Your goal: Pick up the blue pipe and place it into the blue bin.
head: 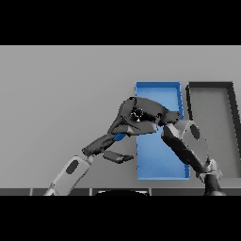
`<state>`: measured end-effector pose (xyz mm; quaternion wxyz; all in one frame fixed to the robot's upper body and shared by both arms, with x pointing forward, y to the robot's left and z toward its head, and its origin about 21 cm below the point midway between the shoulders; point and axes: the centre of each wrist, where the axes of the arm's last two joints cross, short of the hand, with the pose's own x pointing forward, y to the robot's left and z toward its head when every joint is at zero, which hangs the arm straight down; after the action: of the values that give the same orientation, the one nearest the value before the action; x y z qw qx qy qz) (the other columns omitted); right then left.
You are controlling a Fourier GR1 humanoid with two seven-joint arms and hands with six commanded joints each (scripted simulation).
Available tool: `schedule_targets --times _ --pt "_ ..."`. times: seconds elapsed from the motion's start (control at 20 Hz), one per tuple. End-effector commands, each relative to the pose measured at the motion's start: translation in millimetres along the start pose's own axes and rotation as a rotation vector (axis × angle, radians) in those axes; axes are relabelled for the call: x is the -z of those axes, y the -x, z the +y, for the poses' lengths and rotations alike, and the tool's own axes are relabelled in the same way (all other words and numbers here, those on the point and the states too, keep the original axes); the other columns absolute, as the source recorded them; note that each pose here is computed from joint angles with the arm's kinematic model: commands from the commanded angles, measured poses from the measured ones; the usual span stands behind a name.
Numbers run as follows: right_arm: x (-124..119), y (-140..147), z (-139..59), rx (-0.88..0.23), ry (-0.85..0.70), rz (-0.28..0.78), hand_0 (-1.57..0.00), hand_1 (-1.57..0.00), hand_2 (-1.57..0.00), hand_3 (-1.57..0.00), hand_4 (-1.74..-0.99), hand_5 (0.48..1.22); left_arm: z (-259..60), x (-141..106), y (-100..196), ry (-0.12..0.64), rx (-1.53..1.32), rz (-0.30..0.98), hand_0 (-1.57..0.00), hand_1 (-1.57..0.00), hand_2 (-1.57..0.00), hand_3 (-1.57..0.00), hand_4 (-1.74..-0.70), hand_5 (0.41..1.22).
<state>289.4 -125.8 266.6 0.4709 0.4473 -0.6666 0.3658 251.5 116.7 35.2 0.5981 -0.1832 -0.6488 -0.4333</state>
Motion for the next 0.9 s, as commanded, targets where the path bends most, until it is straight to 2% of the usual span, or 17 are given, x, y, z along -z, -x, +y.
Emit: schedule_targets --times 0.0,0.1,0.25,0.3,0.4,0.5,0.65,0.85 --pt "0.5 -14.0 -5.1 0.011 0.017 -0.030 -1.57 -1.57 -1.57 -1.57 -1.707 1.141 0.3 -0.5 -2.4 0.004 0.002 -0.007 0.00 0.00 0.00 0.00 -0.92 0.503" --pt "9.9 -39.6 -21.1 -0.058 0.067 -0.079 -1.57 -1.57 -1.57 -1.57 -1.720 1.127 -0.6 -4.1 -3.1 0.005 0.011 -0.027 0.00 0.00 0.00 0.00 -0.91 0.502" --pt "10.3 -66.3 -43.3 -0.095 0.213 -0.100 -1.57 -1.57 -1.57 -1.57 -1.730 1.110 0.0 -4.6 -6.8 -0.008 0.013 -0.029 0.00 0.00 0.00 0.00 -0.90 0.495" --pt "8.2 -72.1 -52.1 -0.125 0.266 -0.103 -1.57 -1.57 -1.57 -1.57 -1.732 1.117 2.0 -4.7 -6.8 -0.006 0.006 -0.025 0.00 0.00 0.00 0.00 -0.91 0.492" --pt "0.4 -69.2 -77.9 -0.115 0.396 -0.068 -1.57 -1.57 -1.57 -1.57 -1.735 1.131 -0.4 -4.7 -6.9 0.000 0.001 -0.030 0.00 0.00 0.00 0.00 -0.91 0.491" --pt "-16.4 -58.4 -101.4 -0.135 0.499 0.017 -1.57 -1.57 -1.57 -1.57 -1.737 1.135 -0.7 -2.2 -9.2 -0.008 -0.004 -0.030 0.00 0.00 0.00 0.00 -0.91 0.487" --pt "-48.0 -27.3 -121.7 -0.071 0.635 0.117 -1.57 -1.57 -1.57 -1.57 -1.739 1.120 4.1 -6.7 -5.1 -0.006 -0.013 -0.012 0.00 0.00 0.00 0.00 -0.90 0.489" --pt "-75.7 22.0 -122.1 -0.001 0.749 0.281 -1.57 -1.57 -1.57 -1.57 -1.740 1.121 4.2 -7.6 -2.9 -0.010 -0.015 0.003 0.00 0.00 0.00 0.00 -0.89 0.478"
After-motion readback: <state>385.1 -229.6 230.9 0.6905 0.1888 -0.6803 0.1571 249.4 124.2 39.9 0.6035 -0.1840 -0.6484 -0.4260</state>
